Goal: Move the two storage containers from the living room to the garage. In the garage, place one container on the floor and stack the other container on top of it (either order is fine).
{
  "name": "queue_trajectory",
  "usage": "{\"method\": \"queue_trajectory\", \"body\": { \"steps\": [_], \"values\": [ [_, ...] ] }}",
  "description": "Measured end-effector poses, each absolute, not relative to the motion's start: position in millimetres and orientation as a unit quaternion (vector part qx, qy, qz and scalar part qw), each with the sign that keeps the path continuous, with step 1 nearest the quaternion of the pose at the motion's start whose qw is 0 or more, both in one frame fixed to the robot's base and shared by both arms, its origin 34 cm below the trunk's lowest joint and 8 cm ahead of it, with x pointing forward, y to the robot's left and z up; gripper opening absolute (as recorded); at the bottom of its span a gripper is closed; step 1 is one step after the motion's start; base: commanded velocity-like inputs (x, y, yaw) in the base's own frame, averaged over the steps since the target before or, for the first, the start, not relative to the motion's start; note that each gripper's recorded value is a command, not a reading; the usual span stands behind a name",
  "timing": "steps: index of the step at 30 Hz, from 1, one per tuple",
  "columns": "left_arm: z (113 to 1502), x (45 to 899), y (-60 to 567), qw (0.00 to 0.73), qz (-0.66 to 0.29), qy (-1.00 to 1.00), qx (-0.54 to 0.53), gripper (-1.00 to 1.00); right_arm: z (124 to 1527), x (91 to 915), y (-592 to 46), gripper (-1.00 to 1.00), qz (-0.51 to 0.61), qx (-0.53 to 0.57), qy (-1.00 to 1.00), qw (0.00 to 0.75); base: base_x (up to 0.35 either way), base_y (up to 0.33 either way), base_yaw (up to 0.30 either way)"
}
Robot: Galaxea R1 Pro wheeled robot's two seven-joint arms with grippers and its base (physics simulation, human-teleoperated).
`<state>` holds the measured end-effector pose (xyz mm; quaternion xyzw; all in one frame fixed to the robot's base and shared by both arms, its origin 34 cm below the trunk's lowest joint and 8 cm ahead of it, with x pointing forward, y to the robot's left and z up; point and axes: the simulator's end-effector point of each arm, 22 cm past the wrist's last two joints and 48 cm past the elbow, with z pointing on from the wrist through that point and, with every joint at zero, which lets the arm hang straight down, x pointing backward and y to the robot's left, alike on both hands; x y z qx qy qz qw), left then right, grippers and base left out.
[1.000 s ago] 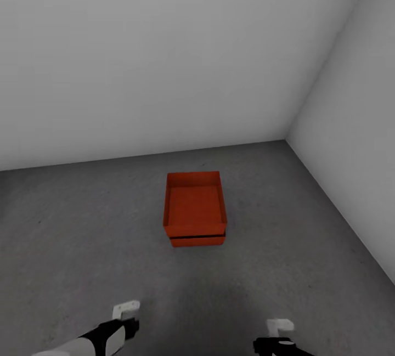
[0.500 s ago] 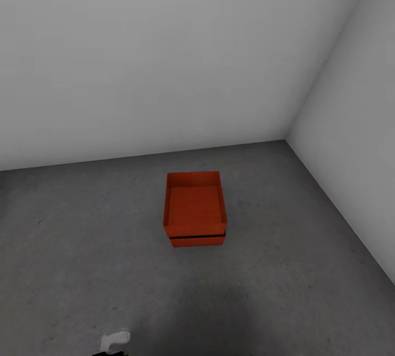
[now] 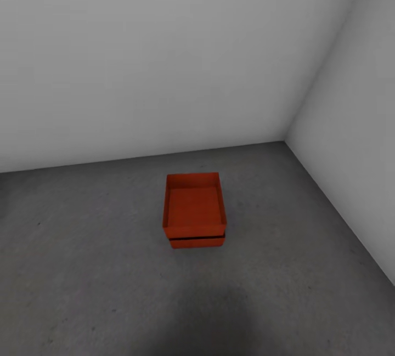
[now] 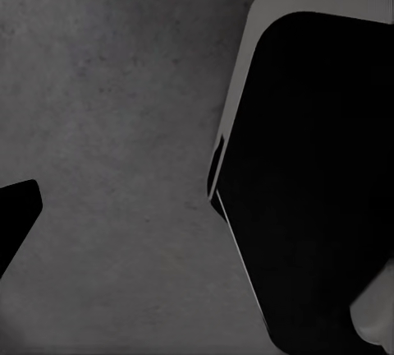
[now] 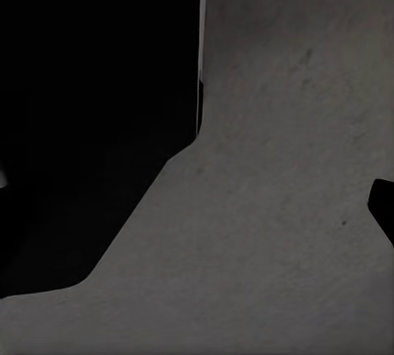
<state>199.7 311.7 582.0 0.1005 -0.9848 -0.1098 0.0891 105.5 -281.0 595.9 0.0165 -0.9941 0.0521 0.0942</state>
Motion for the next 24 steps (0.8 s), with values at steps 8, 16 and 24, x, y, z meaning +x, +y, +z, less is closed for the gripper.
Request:
{"method": "queue_trajectory", "body": {
  "steps": [8, 16, 24],
  "values": [
    [583, 204, 312, 0.083, -0.109, -0.985, 0.101, 1.0, 596, 110, -277, 1.0, 0.05, 0.016, -0.995, 0.088, 0.0, 0.0, -0.005],
    [584, 210, 312, 0.077, -0.109, -0.986, 0.103, 1.0, 596, 114, -276, 1.0, 0.047, 0.015, -0.995, 0.083, 0.0, 0.0, 0.0],
    [586, 215, 311, 0.071, -0.108, -0.986, 0.103, 1.0, 597, 113, -274, 1.0, 0.044, 0.014, -0.996, 0.08, 0.0, 0.0, 0.0]
  ]
}}
